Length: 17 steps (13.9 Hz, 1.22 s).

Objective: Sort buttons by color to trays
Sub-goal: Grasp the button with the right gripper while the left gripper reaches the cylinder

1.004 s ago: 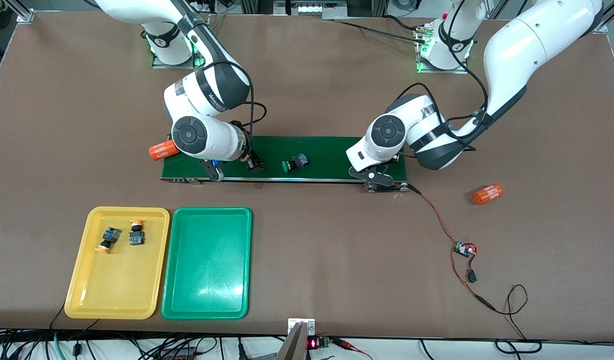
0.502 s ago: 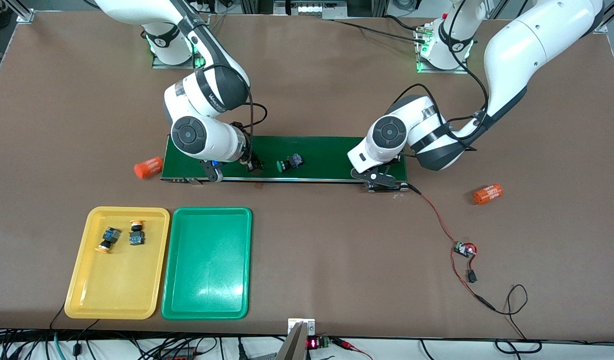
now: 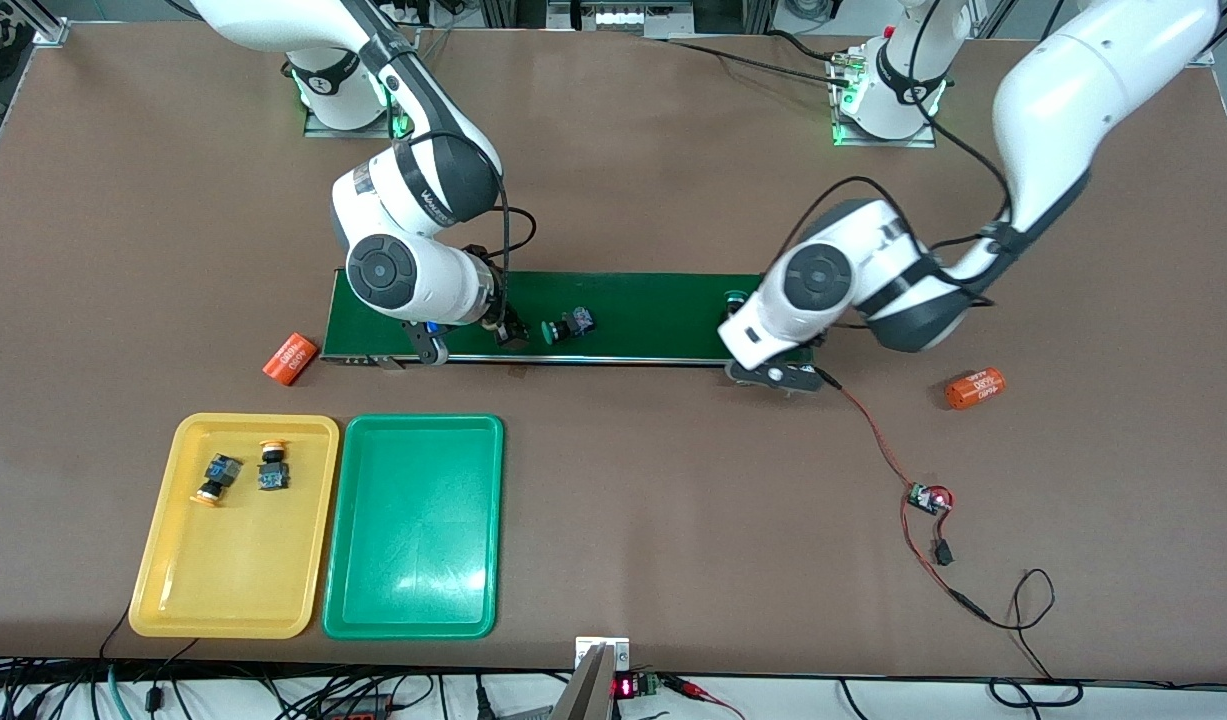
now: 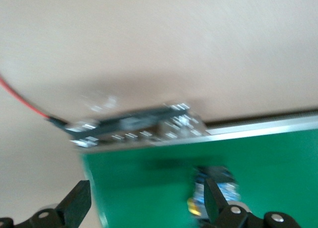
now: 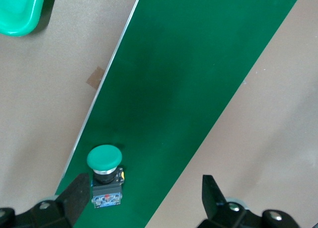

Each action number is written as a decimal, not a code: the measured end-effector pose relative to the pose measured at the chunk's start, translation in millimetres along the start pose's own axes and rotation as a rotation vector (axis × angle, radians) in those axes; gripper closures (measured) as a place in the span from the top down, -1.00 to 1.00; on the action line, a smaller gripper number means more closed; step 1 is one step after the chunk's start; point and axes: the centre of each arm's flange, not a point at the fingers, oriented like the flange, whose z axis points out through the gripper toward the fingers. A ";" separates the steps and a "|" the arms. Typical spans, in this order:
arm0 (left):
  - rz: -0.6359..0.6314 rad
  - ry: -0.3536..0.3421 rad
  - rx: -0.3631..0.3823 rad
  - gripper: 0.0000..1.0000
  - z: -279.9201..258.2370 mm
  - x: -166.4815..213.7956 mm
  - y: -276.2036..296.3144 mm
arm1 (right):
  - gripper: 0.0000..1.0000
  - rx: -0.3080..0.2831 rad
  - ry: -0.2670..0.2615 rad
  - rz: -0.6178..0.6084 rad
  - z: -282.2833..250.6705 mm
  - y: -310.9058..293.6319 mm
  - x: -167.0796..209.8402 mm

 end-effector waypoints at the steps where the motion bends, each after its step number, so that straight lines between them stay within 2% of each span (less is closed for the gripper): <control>1: -0.040 0.005 -0.009 1.00 -8.6 8.2 -26.8 | 1.00 -0.003 0.000 0.001 2.9 -0.7 0.5; 4: -0.180 -0.013 -0.007 1.00 -20.9 28.7 -121.3 | 1.00 -0.005 0.001 -0.002 13.5 -3.9 -1.3; 6: -0.271 -0.046 0.020 1.00 -21.7 40.3 -179.7 | 1.00 -0.003 0.004 -0.014 22.0 -5.7 -9.9; 8: -0.269 -0.082 0.046 1.00 -14.2 46.8 -224.8 | 1.00 -0.002 0.006 -0.020 28.1 -7.0 -14.9; 11: -0.067 -0.114 0.046 1.00 0.8 48.3 -265.2 | 1.00 -0.002 0.006 -0.019 31.8 -8.2 -14.6; 17: 0.556 -0.145 0.010 1.00 12.3 47.9 -290.6 | 1.00 -0.001 0.006 -0.014 40.8 -11.5 -11.4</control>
